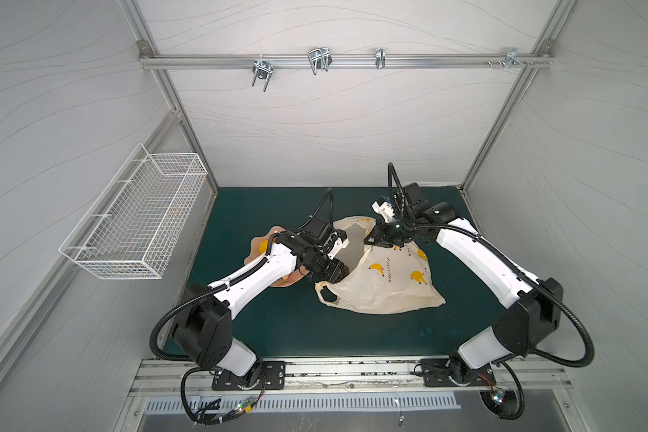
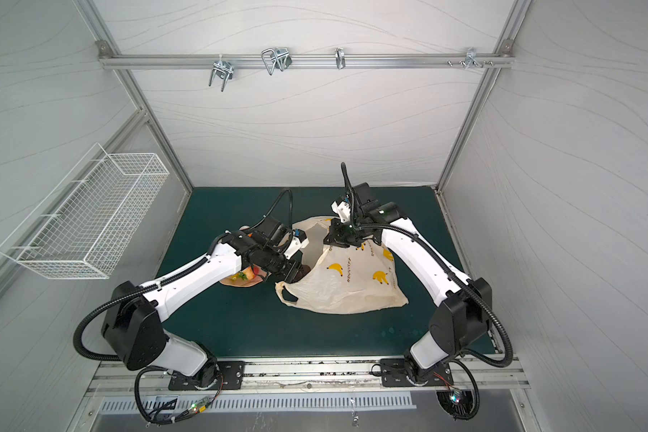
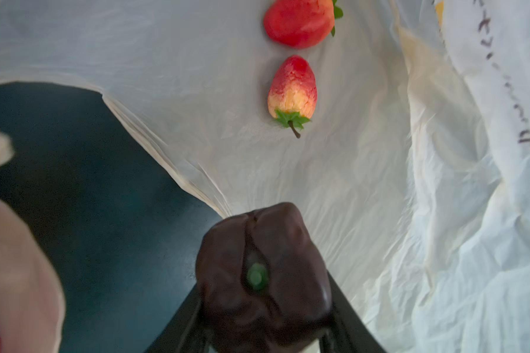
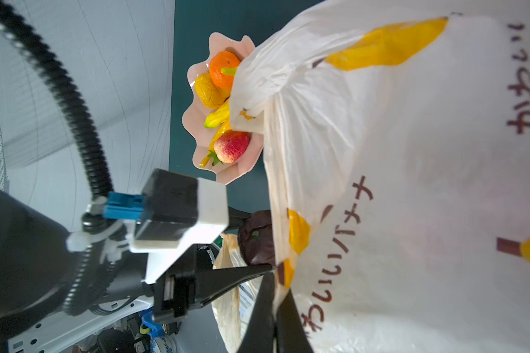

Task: Place the fruits into the plastic bag
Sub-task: Place the fruit in the plastic bag.

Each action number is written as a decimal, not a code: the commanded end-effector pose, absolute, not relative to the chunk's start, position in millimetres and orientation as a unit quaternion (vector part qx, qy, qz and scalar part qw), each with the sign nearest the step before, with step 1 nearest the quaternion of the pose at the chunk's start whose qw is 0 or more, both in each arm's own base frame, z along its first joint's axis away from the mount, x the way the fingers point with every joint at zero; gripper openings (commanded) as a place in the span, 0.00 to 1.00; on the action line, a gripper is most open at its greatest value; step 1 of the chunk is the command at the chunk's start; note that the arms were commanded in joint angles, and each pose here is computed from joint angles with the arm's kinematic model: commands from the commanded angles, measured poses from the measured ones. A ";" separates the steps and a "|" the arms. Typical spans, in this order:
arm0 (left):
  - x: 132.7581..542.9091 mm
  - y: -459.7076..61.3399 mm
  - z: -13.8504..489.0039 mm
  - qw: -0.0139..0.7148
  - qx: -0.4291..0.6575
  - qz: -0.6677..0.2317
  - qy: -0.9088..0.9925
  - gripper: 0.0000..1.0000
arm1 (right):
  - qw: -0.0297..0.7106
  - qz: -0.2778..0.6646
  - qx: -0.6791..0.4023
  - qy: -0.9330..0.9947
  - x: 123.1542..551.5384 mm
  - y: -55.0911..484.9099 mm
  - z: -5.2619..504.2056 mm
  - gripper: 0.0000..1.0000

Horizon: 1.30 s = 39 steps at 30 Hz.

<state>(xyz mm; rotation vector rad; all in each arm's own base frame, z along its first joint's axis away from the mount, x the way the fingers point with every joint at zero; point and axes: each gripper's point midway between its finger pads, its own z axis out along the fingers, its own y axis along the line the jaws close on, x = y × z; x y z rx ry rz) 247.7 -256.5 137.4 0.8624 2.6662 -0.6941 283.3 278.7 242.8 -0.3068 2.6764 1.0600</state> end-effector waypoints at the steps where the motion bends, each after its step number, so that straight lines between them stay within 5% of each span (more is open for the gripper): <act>1: 255.9 -270.0 135.9 0.141 0.304 -0.246 0.910 0.32 | 0.125 0.368 -0.107 0.915 280.2 277.5 251.7 0.00; 24: 298.5 -340.0 110.8 0.087 0.221 -0.329 0.914 0.32 | 0.096 0.417 -0.091 0.899 265.0 310.7 242.8 0.00; 39: 286.6 -370.2 102.0 0.052 0.191 -0.385 0.902 0.47 | 0.100 0.440 -0.071 0.889 274.0 301.1 234.3 0.00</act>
